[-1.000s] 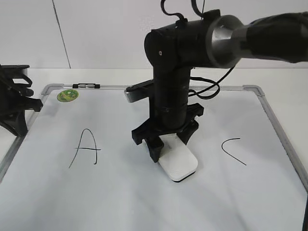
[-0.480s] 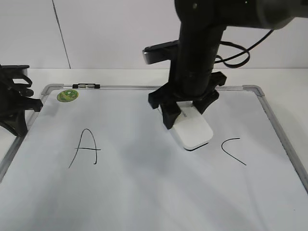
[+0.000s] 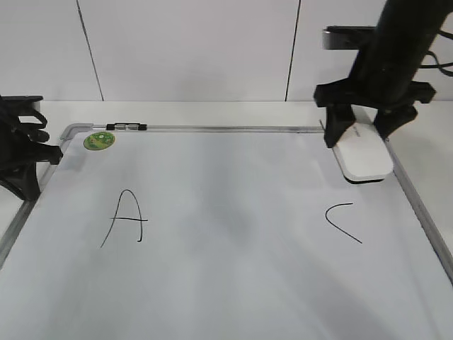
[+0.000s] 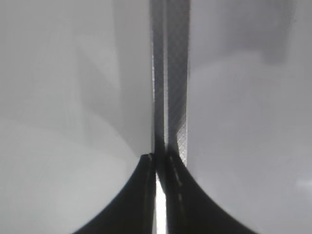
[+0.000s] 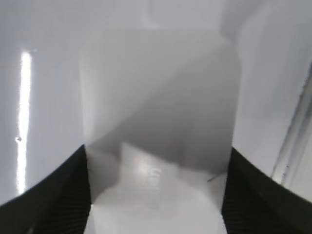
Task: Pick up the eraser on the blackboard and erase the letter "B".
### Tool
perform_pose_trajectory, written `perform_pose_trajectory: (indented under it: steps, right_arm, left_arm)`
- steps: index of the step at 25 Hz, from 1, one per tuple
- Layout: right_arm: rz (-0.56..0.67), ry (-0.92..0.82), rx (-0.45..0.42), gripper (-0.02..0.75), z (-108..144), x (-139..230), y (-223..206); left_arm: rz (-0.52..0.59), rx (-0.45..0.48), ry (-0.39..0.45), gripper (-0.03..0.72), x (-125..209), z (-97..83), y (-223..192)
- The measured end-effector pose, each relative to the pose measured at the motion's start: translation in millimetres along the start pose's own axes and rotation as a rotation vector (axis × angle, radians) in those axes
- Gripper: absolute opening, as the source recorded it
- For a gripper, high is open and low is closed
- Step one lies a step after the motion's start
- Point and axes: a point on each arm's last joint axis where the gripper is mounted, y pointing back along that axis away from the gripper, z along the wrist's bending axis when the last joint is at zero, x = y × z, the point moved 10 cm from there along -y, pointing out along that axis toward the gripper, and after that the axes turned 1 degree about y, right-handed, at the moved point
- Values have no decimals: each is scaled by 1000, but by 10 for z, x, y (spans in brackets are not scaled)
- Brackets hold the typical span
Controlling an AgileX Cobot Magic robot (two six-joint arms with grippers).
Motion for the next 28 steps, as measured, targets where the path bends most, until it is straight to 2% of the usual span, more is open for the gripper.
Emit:
perform_pose_trajectory:
  steps: [3, 7, 10, 13, 19, 28]
  right_arm:
    - [41, -50, 12, 525, -289, 165, -44]
    - [136, -65, 17, 525, -497, 454, -228]
    - [186, -39, -6, 525, -538, 603, -327]
    - [186, -41, -20, 525, -576, 613, -333]
    - [209, -78, -21, 525, -715, 629, -437]
    - [185, -93, -45, 525, -676, 568, -497]
  left_arm:
    - [1, 0, 0, 17, 1, 0, 0]
    - [2, 0, 0, 17, 4, 0, 0]
    - [3, 0, 0, 17, 5, 0, 2]
    - [3, 0, -7, 34, 5, 0, 2]
    - [5, 0, -7, 22, 7, 0, 2]
    - [6, 0, -7, 21, 11, 0, 2]
